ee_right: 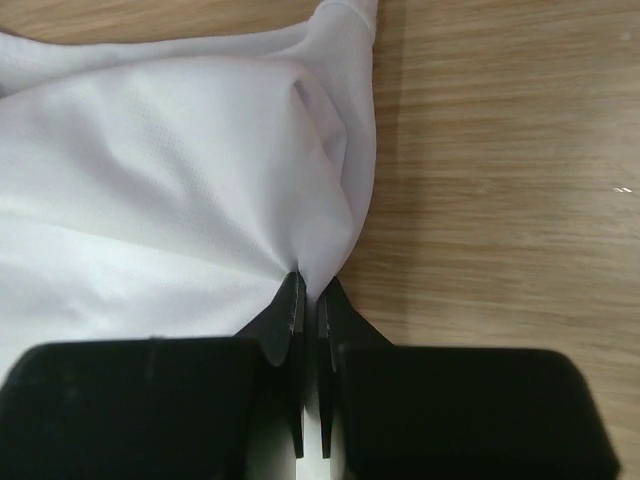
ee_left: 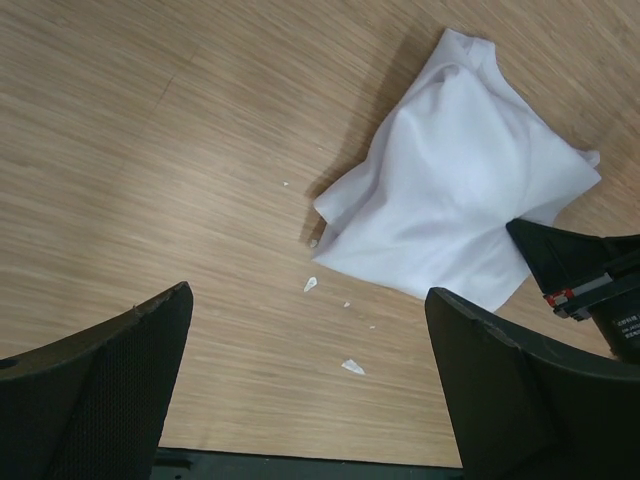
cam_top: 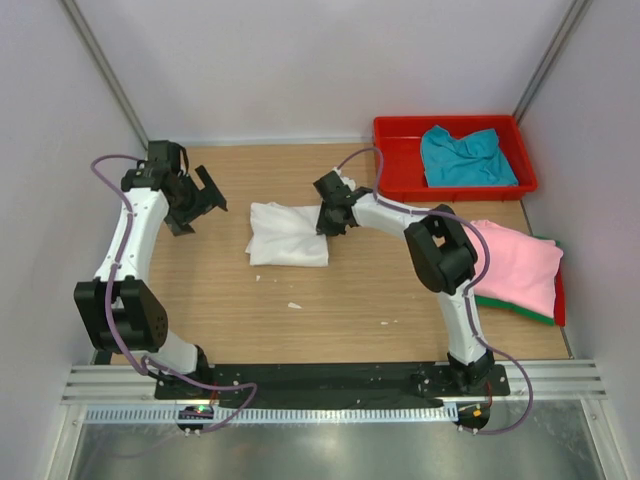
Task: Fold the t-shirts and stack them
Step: Neatly place the folded tshirt to the corner
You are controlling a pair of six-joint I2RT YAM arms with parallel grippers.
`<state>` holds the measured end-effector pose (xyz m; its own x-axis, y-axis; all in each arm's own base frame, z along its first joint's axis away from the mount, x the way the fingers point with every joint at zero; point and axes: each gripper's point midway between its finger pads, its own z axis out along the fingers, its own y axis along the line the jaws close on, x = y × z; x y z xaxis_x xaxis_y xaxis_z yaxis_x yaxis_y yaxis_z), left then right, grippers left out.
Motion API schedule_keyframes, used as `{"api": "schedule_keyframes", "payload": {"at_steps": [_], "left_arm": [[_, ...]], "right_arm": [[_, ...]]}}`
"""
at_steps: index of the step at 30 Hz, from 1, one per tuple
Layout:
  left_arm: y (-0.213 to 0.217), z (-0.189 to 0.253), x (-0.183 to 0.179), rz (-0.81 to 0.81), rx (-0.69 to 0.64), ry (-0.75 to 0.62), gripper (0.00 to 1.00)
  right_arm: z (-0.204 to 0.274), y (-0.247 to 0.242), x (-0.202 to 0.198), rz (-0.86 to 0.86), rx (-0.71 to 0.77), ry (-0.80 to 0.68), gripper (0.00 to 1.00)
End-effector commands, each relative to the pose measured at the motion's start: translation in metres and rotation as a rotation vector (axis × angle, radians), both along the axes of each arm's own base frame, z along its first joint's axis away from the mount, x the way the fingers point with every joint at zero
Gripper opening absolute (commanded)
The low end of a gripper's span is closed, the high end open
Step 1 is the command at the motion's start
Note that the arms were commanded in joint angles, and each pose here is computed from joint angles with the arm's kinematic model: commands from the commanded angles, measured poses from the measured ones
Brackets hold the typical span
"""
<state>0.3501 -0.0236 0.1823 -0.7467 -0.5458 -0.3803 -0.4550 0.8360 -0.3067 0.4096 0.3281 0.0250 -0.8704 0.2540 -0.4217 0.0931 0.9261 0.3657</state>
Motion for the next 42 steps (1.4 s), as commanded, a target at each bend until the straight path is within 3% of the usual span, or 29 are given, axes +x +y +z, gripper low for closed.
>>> {"api": "schedule_keyframes", "payload": {"at_steps": [1,4,8,10,23,33,42], "left_arm": [[-0.005,0.033,0.0,-0.027,-0.031,-0.091,1.0],[-0.005,0.041,0.001,-0.041,-0.025,-0.117,1.0],[-0.001,0.05,0.003,-0.05,-0.004,-0.14,1.0],[0.0,0.055,0.005,-0.05,0.002,-0.152,1.0],[0.001,0.057,0.011,-0.063,0.005,-0.143,1.0],[0.001,0.05,0.014,-0.063,0.004,-0.129,1.0],[0.0,0.036,0.013,-0.069,-0.006,-0.096,1.0]], "right_arm": [[0.01,-0.05,-0.027,0.017,-0.225,0.041,0.01],[0.041,-0.068,-0.043,0.077,-0.268,0.014,0.01],[0.059,-0.119,-0.078,0.095,-0.438,0.074,0.01],[0.074,-0.151,-0.089,0.055,-0.543,0.072,0.01],[0.14,-0.3,-0.106,-0.164,-0.8,0.104,0.01],[0.182,-0.341,-0.117,-0.234,-0.818,0.088,0.01],[0.204,-0.372,-0.123,-0.247,-0.933,0.107,0.01]]}}
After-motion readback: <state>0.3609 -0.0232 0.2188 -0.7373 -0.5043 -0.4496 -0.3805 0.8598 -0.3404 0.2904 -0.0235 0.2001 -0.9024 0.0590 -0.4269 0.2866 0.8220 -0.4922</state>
